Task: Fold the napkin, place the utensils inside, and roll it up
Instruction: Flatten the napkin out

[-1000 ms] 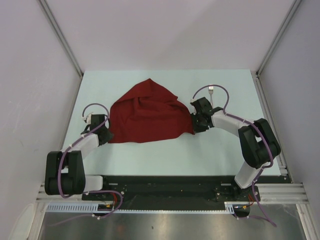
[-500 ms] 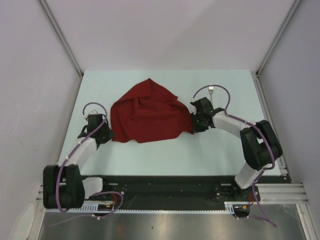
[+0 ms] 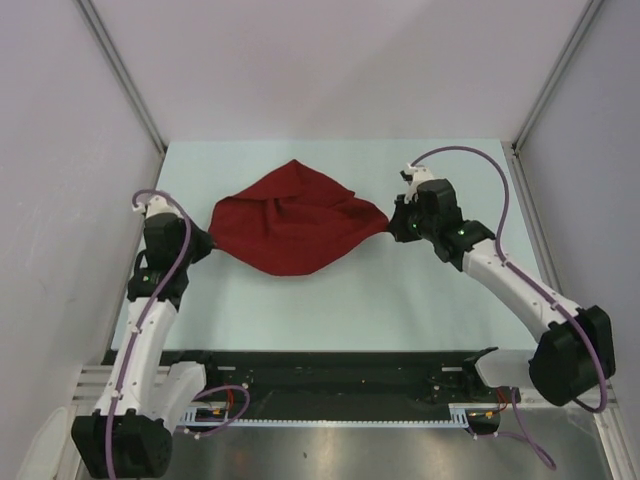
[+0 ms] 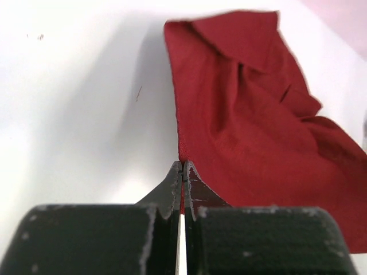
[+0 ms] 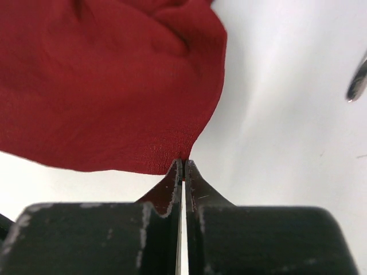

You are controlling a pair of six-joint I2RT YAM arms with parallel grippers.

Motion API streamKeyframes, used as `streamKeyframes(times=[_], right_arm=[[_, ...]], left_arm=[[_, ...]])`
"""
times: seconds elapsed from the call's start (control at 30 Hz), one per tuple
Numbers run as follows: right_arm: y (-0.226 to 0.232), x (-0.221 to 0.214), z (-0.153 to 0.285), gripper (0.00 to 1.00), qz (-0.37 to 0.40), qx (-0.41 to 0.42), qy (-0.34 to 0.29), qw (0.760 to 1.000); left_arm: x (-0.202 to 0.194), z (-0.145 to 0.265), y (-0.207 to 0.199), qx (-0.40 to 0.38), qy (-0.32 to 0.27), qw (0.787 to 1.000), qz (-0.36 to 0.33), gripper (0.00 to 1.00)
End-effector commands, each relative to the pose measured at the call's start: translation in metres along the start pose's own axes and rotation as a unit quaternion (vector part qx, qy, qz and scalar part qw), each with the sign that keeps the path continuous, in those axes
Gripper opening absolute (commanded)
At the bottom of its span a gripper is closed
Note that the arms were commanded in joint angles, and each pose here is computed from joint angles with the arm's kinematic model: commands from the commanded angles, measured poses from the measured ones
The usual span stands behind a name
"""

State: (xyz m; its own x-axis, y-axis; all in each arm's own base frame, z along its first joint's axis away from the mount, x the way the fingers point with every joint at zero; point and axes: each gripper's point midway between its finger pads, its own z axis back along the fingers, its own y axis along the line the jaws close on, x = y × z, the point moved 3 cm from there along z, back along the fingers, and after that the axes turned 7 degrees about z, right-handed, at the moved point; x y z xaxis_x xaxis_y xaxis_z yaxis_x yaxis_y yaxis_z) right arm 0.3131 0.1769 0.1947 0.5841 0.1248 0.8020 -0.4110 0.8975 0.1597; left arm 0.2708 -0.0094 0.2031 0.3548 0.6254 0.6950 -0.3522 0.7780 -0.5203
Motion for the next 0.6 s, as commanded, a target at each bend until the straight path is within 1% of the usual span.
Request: streamKeyframes(times=[0.0, 0.03, 0.07, 0.1, 0.13, 0.17, 0.2, 0.27, 0.3, 0.37, 0.4, 0.43, 0.47, 0.5, 0.53, 0.57], right_arm=[[0.007, 0.069, 0.047, 0.00, 0.013, -0.004, -0.127, 0.992], [0.007, 0.079, 0.057, 0.00, 0.020, -0.009, -0.148, 0.989], [0.012, 0.099, 0.078, 0.00, 0.028, -0.005, -0.188, 0.982], [0.017, 0.109, 0.090, 0.00, 0.037, -0.001, -0.210, 0.977], [0.016, 0.119, 0.101, 0.00, 0.049, -0.015, -0.233, 0.971], [0.019, 0.129, 0.113, 0.00, 0.055, -0.017, -0.256, 0.965], [0.026, 0.144, 0.137, 0.00, 0.061, -0.012, -0.291, 0.955], [0.027, 0.160, 0.162, 0.00, 0.071, -0.027, -0.324, 0.943], [0.031, 0.176, 0.187, 0.00, 0.072, -0.025, -0.356, 0.931], [0.034, 0.187, 0.212, 0.00, 0.071, -0.028, -0.379, 0.922], [0.038, 0.197, 0.235, 0.00, 0.069, -0.022, -0.403, 0.912], [0.040, 0.201, 0.247, 0.00, 0.069, -0.018, -0.415, 0.907], [0.042, 0.205, 0.256, 0.00, 0.069, -0.016, -0.424, 0.903], [0.043, 0.214, 0.274, 0.00, 0.066, -0.013, -0.443, 0.894], [0.044, 0.215, 0.279, 0.00, 0.065, -0.014, -0.442, 0.894], [0.044, 0.218, 0.281, 0.00, 0.067, -0.014, -0.444, 0.893]], left_arm=[[0.049, 0.035, -0.037, -0.061, -0.066, 0.996, -0.009, 0.00], [0.056, 0.041, -0.045, -0.073, -0.073, 0.995, -0.008, 0.00], [0.073, 0.054, -0.058, -0.092, -0.097, 0.991, -0.004, 0.00], [0.083, 0.061, -0.065, -0.102, -0.110, 0.989, -0.003, 0.00], [0.088, 0.071, -0.075, -0.124, -0.114, 0.986, -0.005, 0.00], [0.104, 0.087, -0.088, -0.145, -0.137, 0.980, -0.004, 0.00], [0.112, 0.096, -0.094, -0.156, -0.148, 0.977, -0.004, 0.00], [0.132, 0.124, -0.110, -0.184, -0.179, 0.966, -0.005, 0.00], [0.138, 0.132, -0.114, -0.191, -0.188, 0.963, -0.005, 0.00], [0.153, 0.161, -0.125, -0.214, -0.218, 0.952, -0.003, 0.00], [0.159, 0.172, -0.128, -0.221, -0.230, 0.948, -0.003, 0.00], [0.167, 0.189, -0.133, -0.233, -0.246, 0.941, -0.003, 0.00], [0.171, 0.197, -0.135, -0.237, -0.255, 0.937, -0.003, 0.00], [0.175, 0.205, -0.138, -0.241, -0.262, 0.934, -0.006, 0.00], [0.180, 0.216, -0.142, -0.248, -0.272, 0.930, -0.007, 0.00], [0.183, 0.219, -0.144, -0.251, -0.274, 0.929, -0.006, 0.00]])
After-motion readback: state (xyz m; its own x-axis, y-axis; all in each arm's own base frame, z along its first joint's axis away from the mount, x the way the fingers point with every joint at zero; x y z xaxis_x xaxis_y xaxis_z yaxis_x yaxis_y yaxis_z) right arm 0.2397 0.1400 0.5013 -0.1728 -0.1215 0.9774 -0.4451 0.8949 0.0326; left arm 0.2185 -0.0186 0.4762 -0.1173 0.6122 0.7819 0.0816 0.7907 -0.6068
